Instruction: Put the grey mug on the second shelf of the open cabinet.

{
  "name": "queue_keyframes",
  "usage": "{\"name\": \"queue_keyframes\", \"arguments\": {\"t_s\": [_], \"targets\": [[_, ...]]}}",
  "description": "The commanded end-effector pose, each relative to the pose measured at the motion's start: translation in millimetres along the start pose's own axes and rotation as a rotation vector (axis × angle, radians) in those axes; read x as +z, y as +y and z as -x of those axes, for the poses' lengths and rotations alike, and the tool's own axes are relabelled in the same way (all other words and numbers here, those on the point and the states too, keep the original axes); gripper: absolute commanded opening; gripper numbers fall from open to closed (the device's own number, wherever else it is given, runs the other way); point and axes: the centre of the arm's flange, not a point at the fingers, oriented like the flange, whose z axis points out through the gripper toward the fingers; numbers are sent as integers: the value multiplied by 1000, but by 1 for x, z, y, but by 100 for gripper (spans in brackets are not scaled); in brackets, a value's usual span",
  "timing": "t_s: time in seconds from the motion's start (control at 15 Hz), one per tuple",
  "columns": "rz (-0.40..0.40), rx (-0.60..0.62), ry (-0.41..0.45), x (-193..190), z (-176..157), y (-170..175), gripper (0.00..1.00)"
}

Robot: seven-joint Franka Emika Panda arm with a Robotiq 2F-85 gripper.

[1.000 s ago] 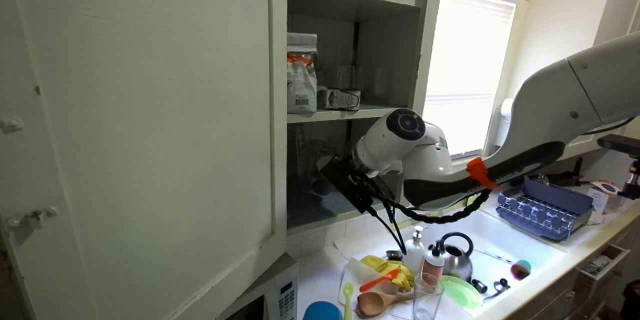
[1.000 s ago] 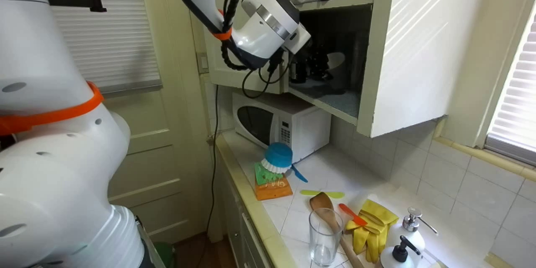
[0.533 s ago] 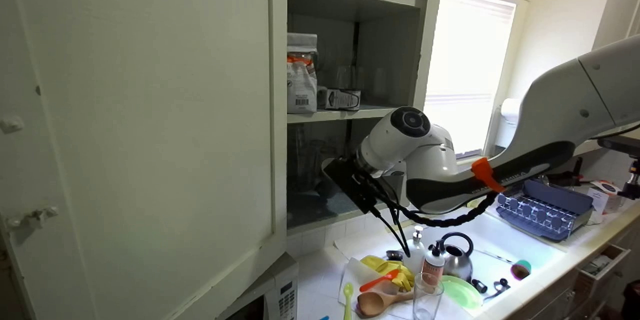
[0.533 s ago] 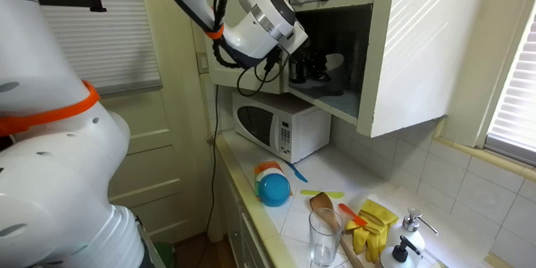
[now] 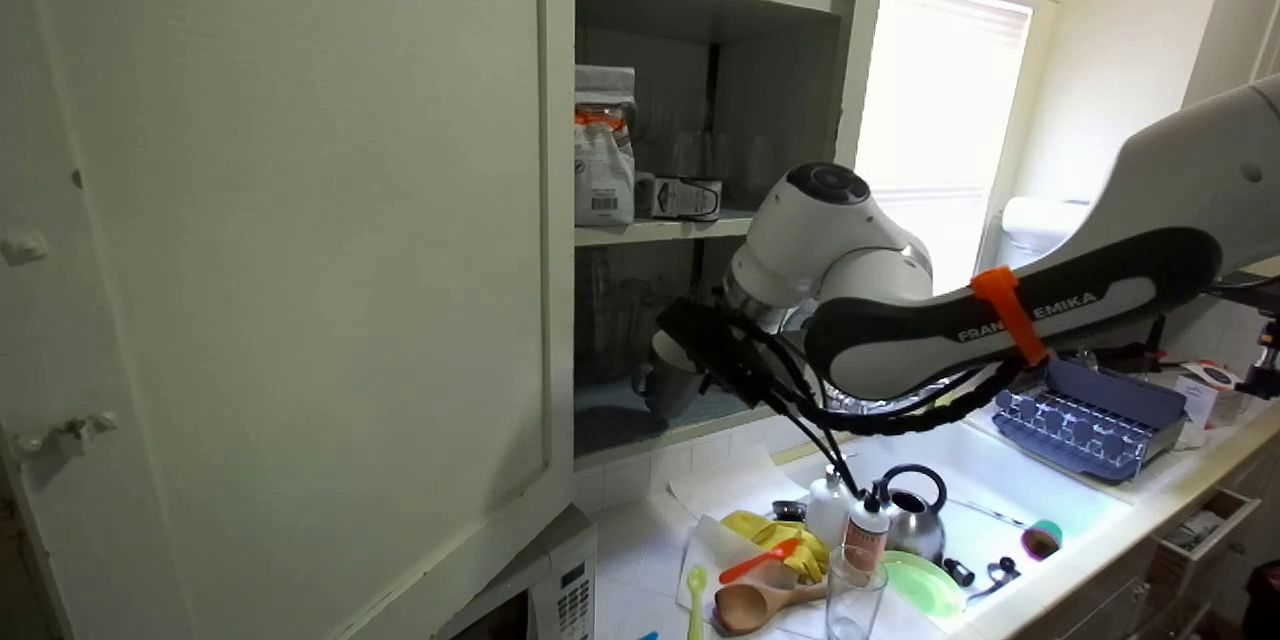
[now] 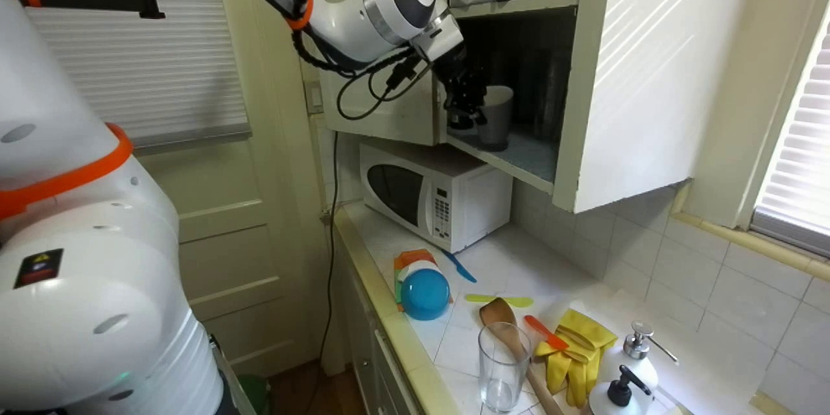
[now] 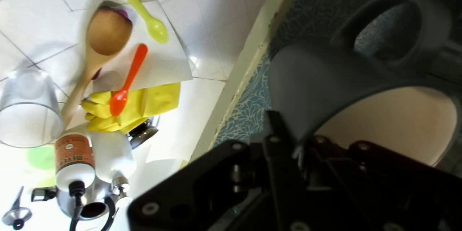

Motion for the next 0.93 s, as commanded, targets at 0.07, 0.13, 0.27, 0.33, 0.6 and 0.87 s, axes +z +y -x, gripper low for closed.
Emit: {"name": "queue_keyframes", "arguments": {"t_s": [0.07, 0.13, 0.27, 0.33, 0.6, 0.87], "targets": [[122, -21, -62, -82, -22, 15, 2], [153, -38, -66, -94, -28, 18, 2], [203, -74, -58, -120, -37, 24, 2], [227, -95, -51, -134, -42, 27, 2], [303, -156, -32, -178, -54, 35, 2], [279, -203, -16, -228, -69, 13, 2]]}}
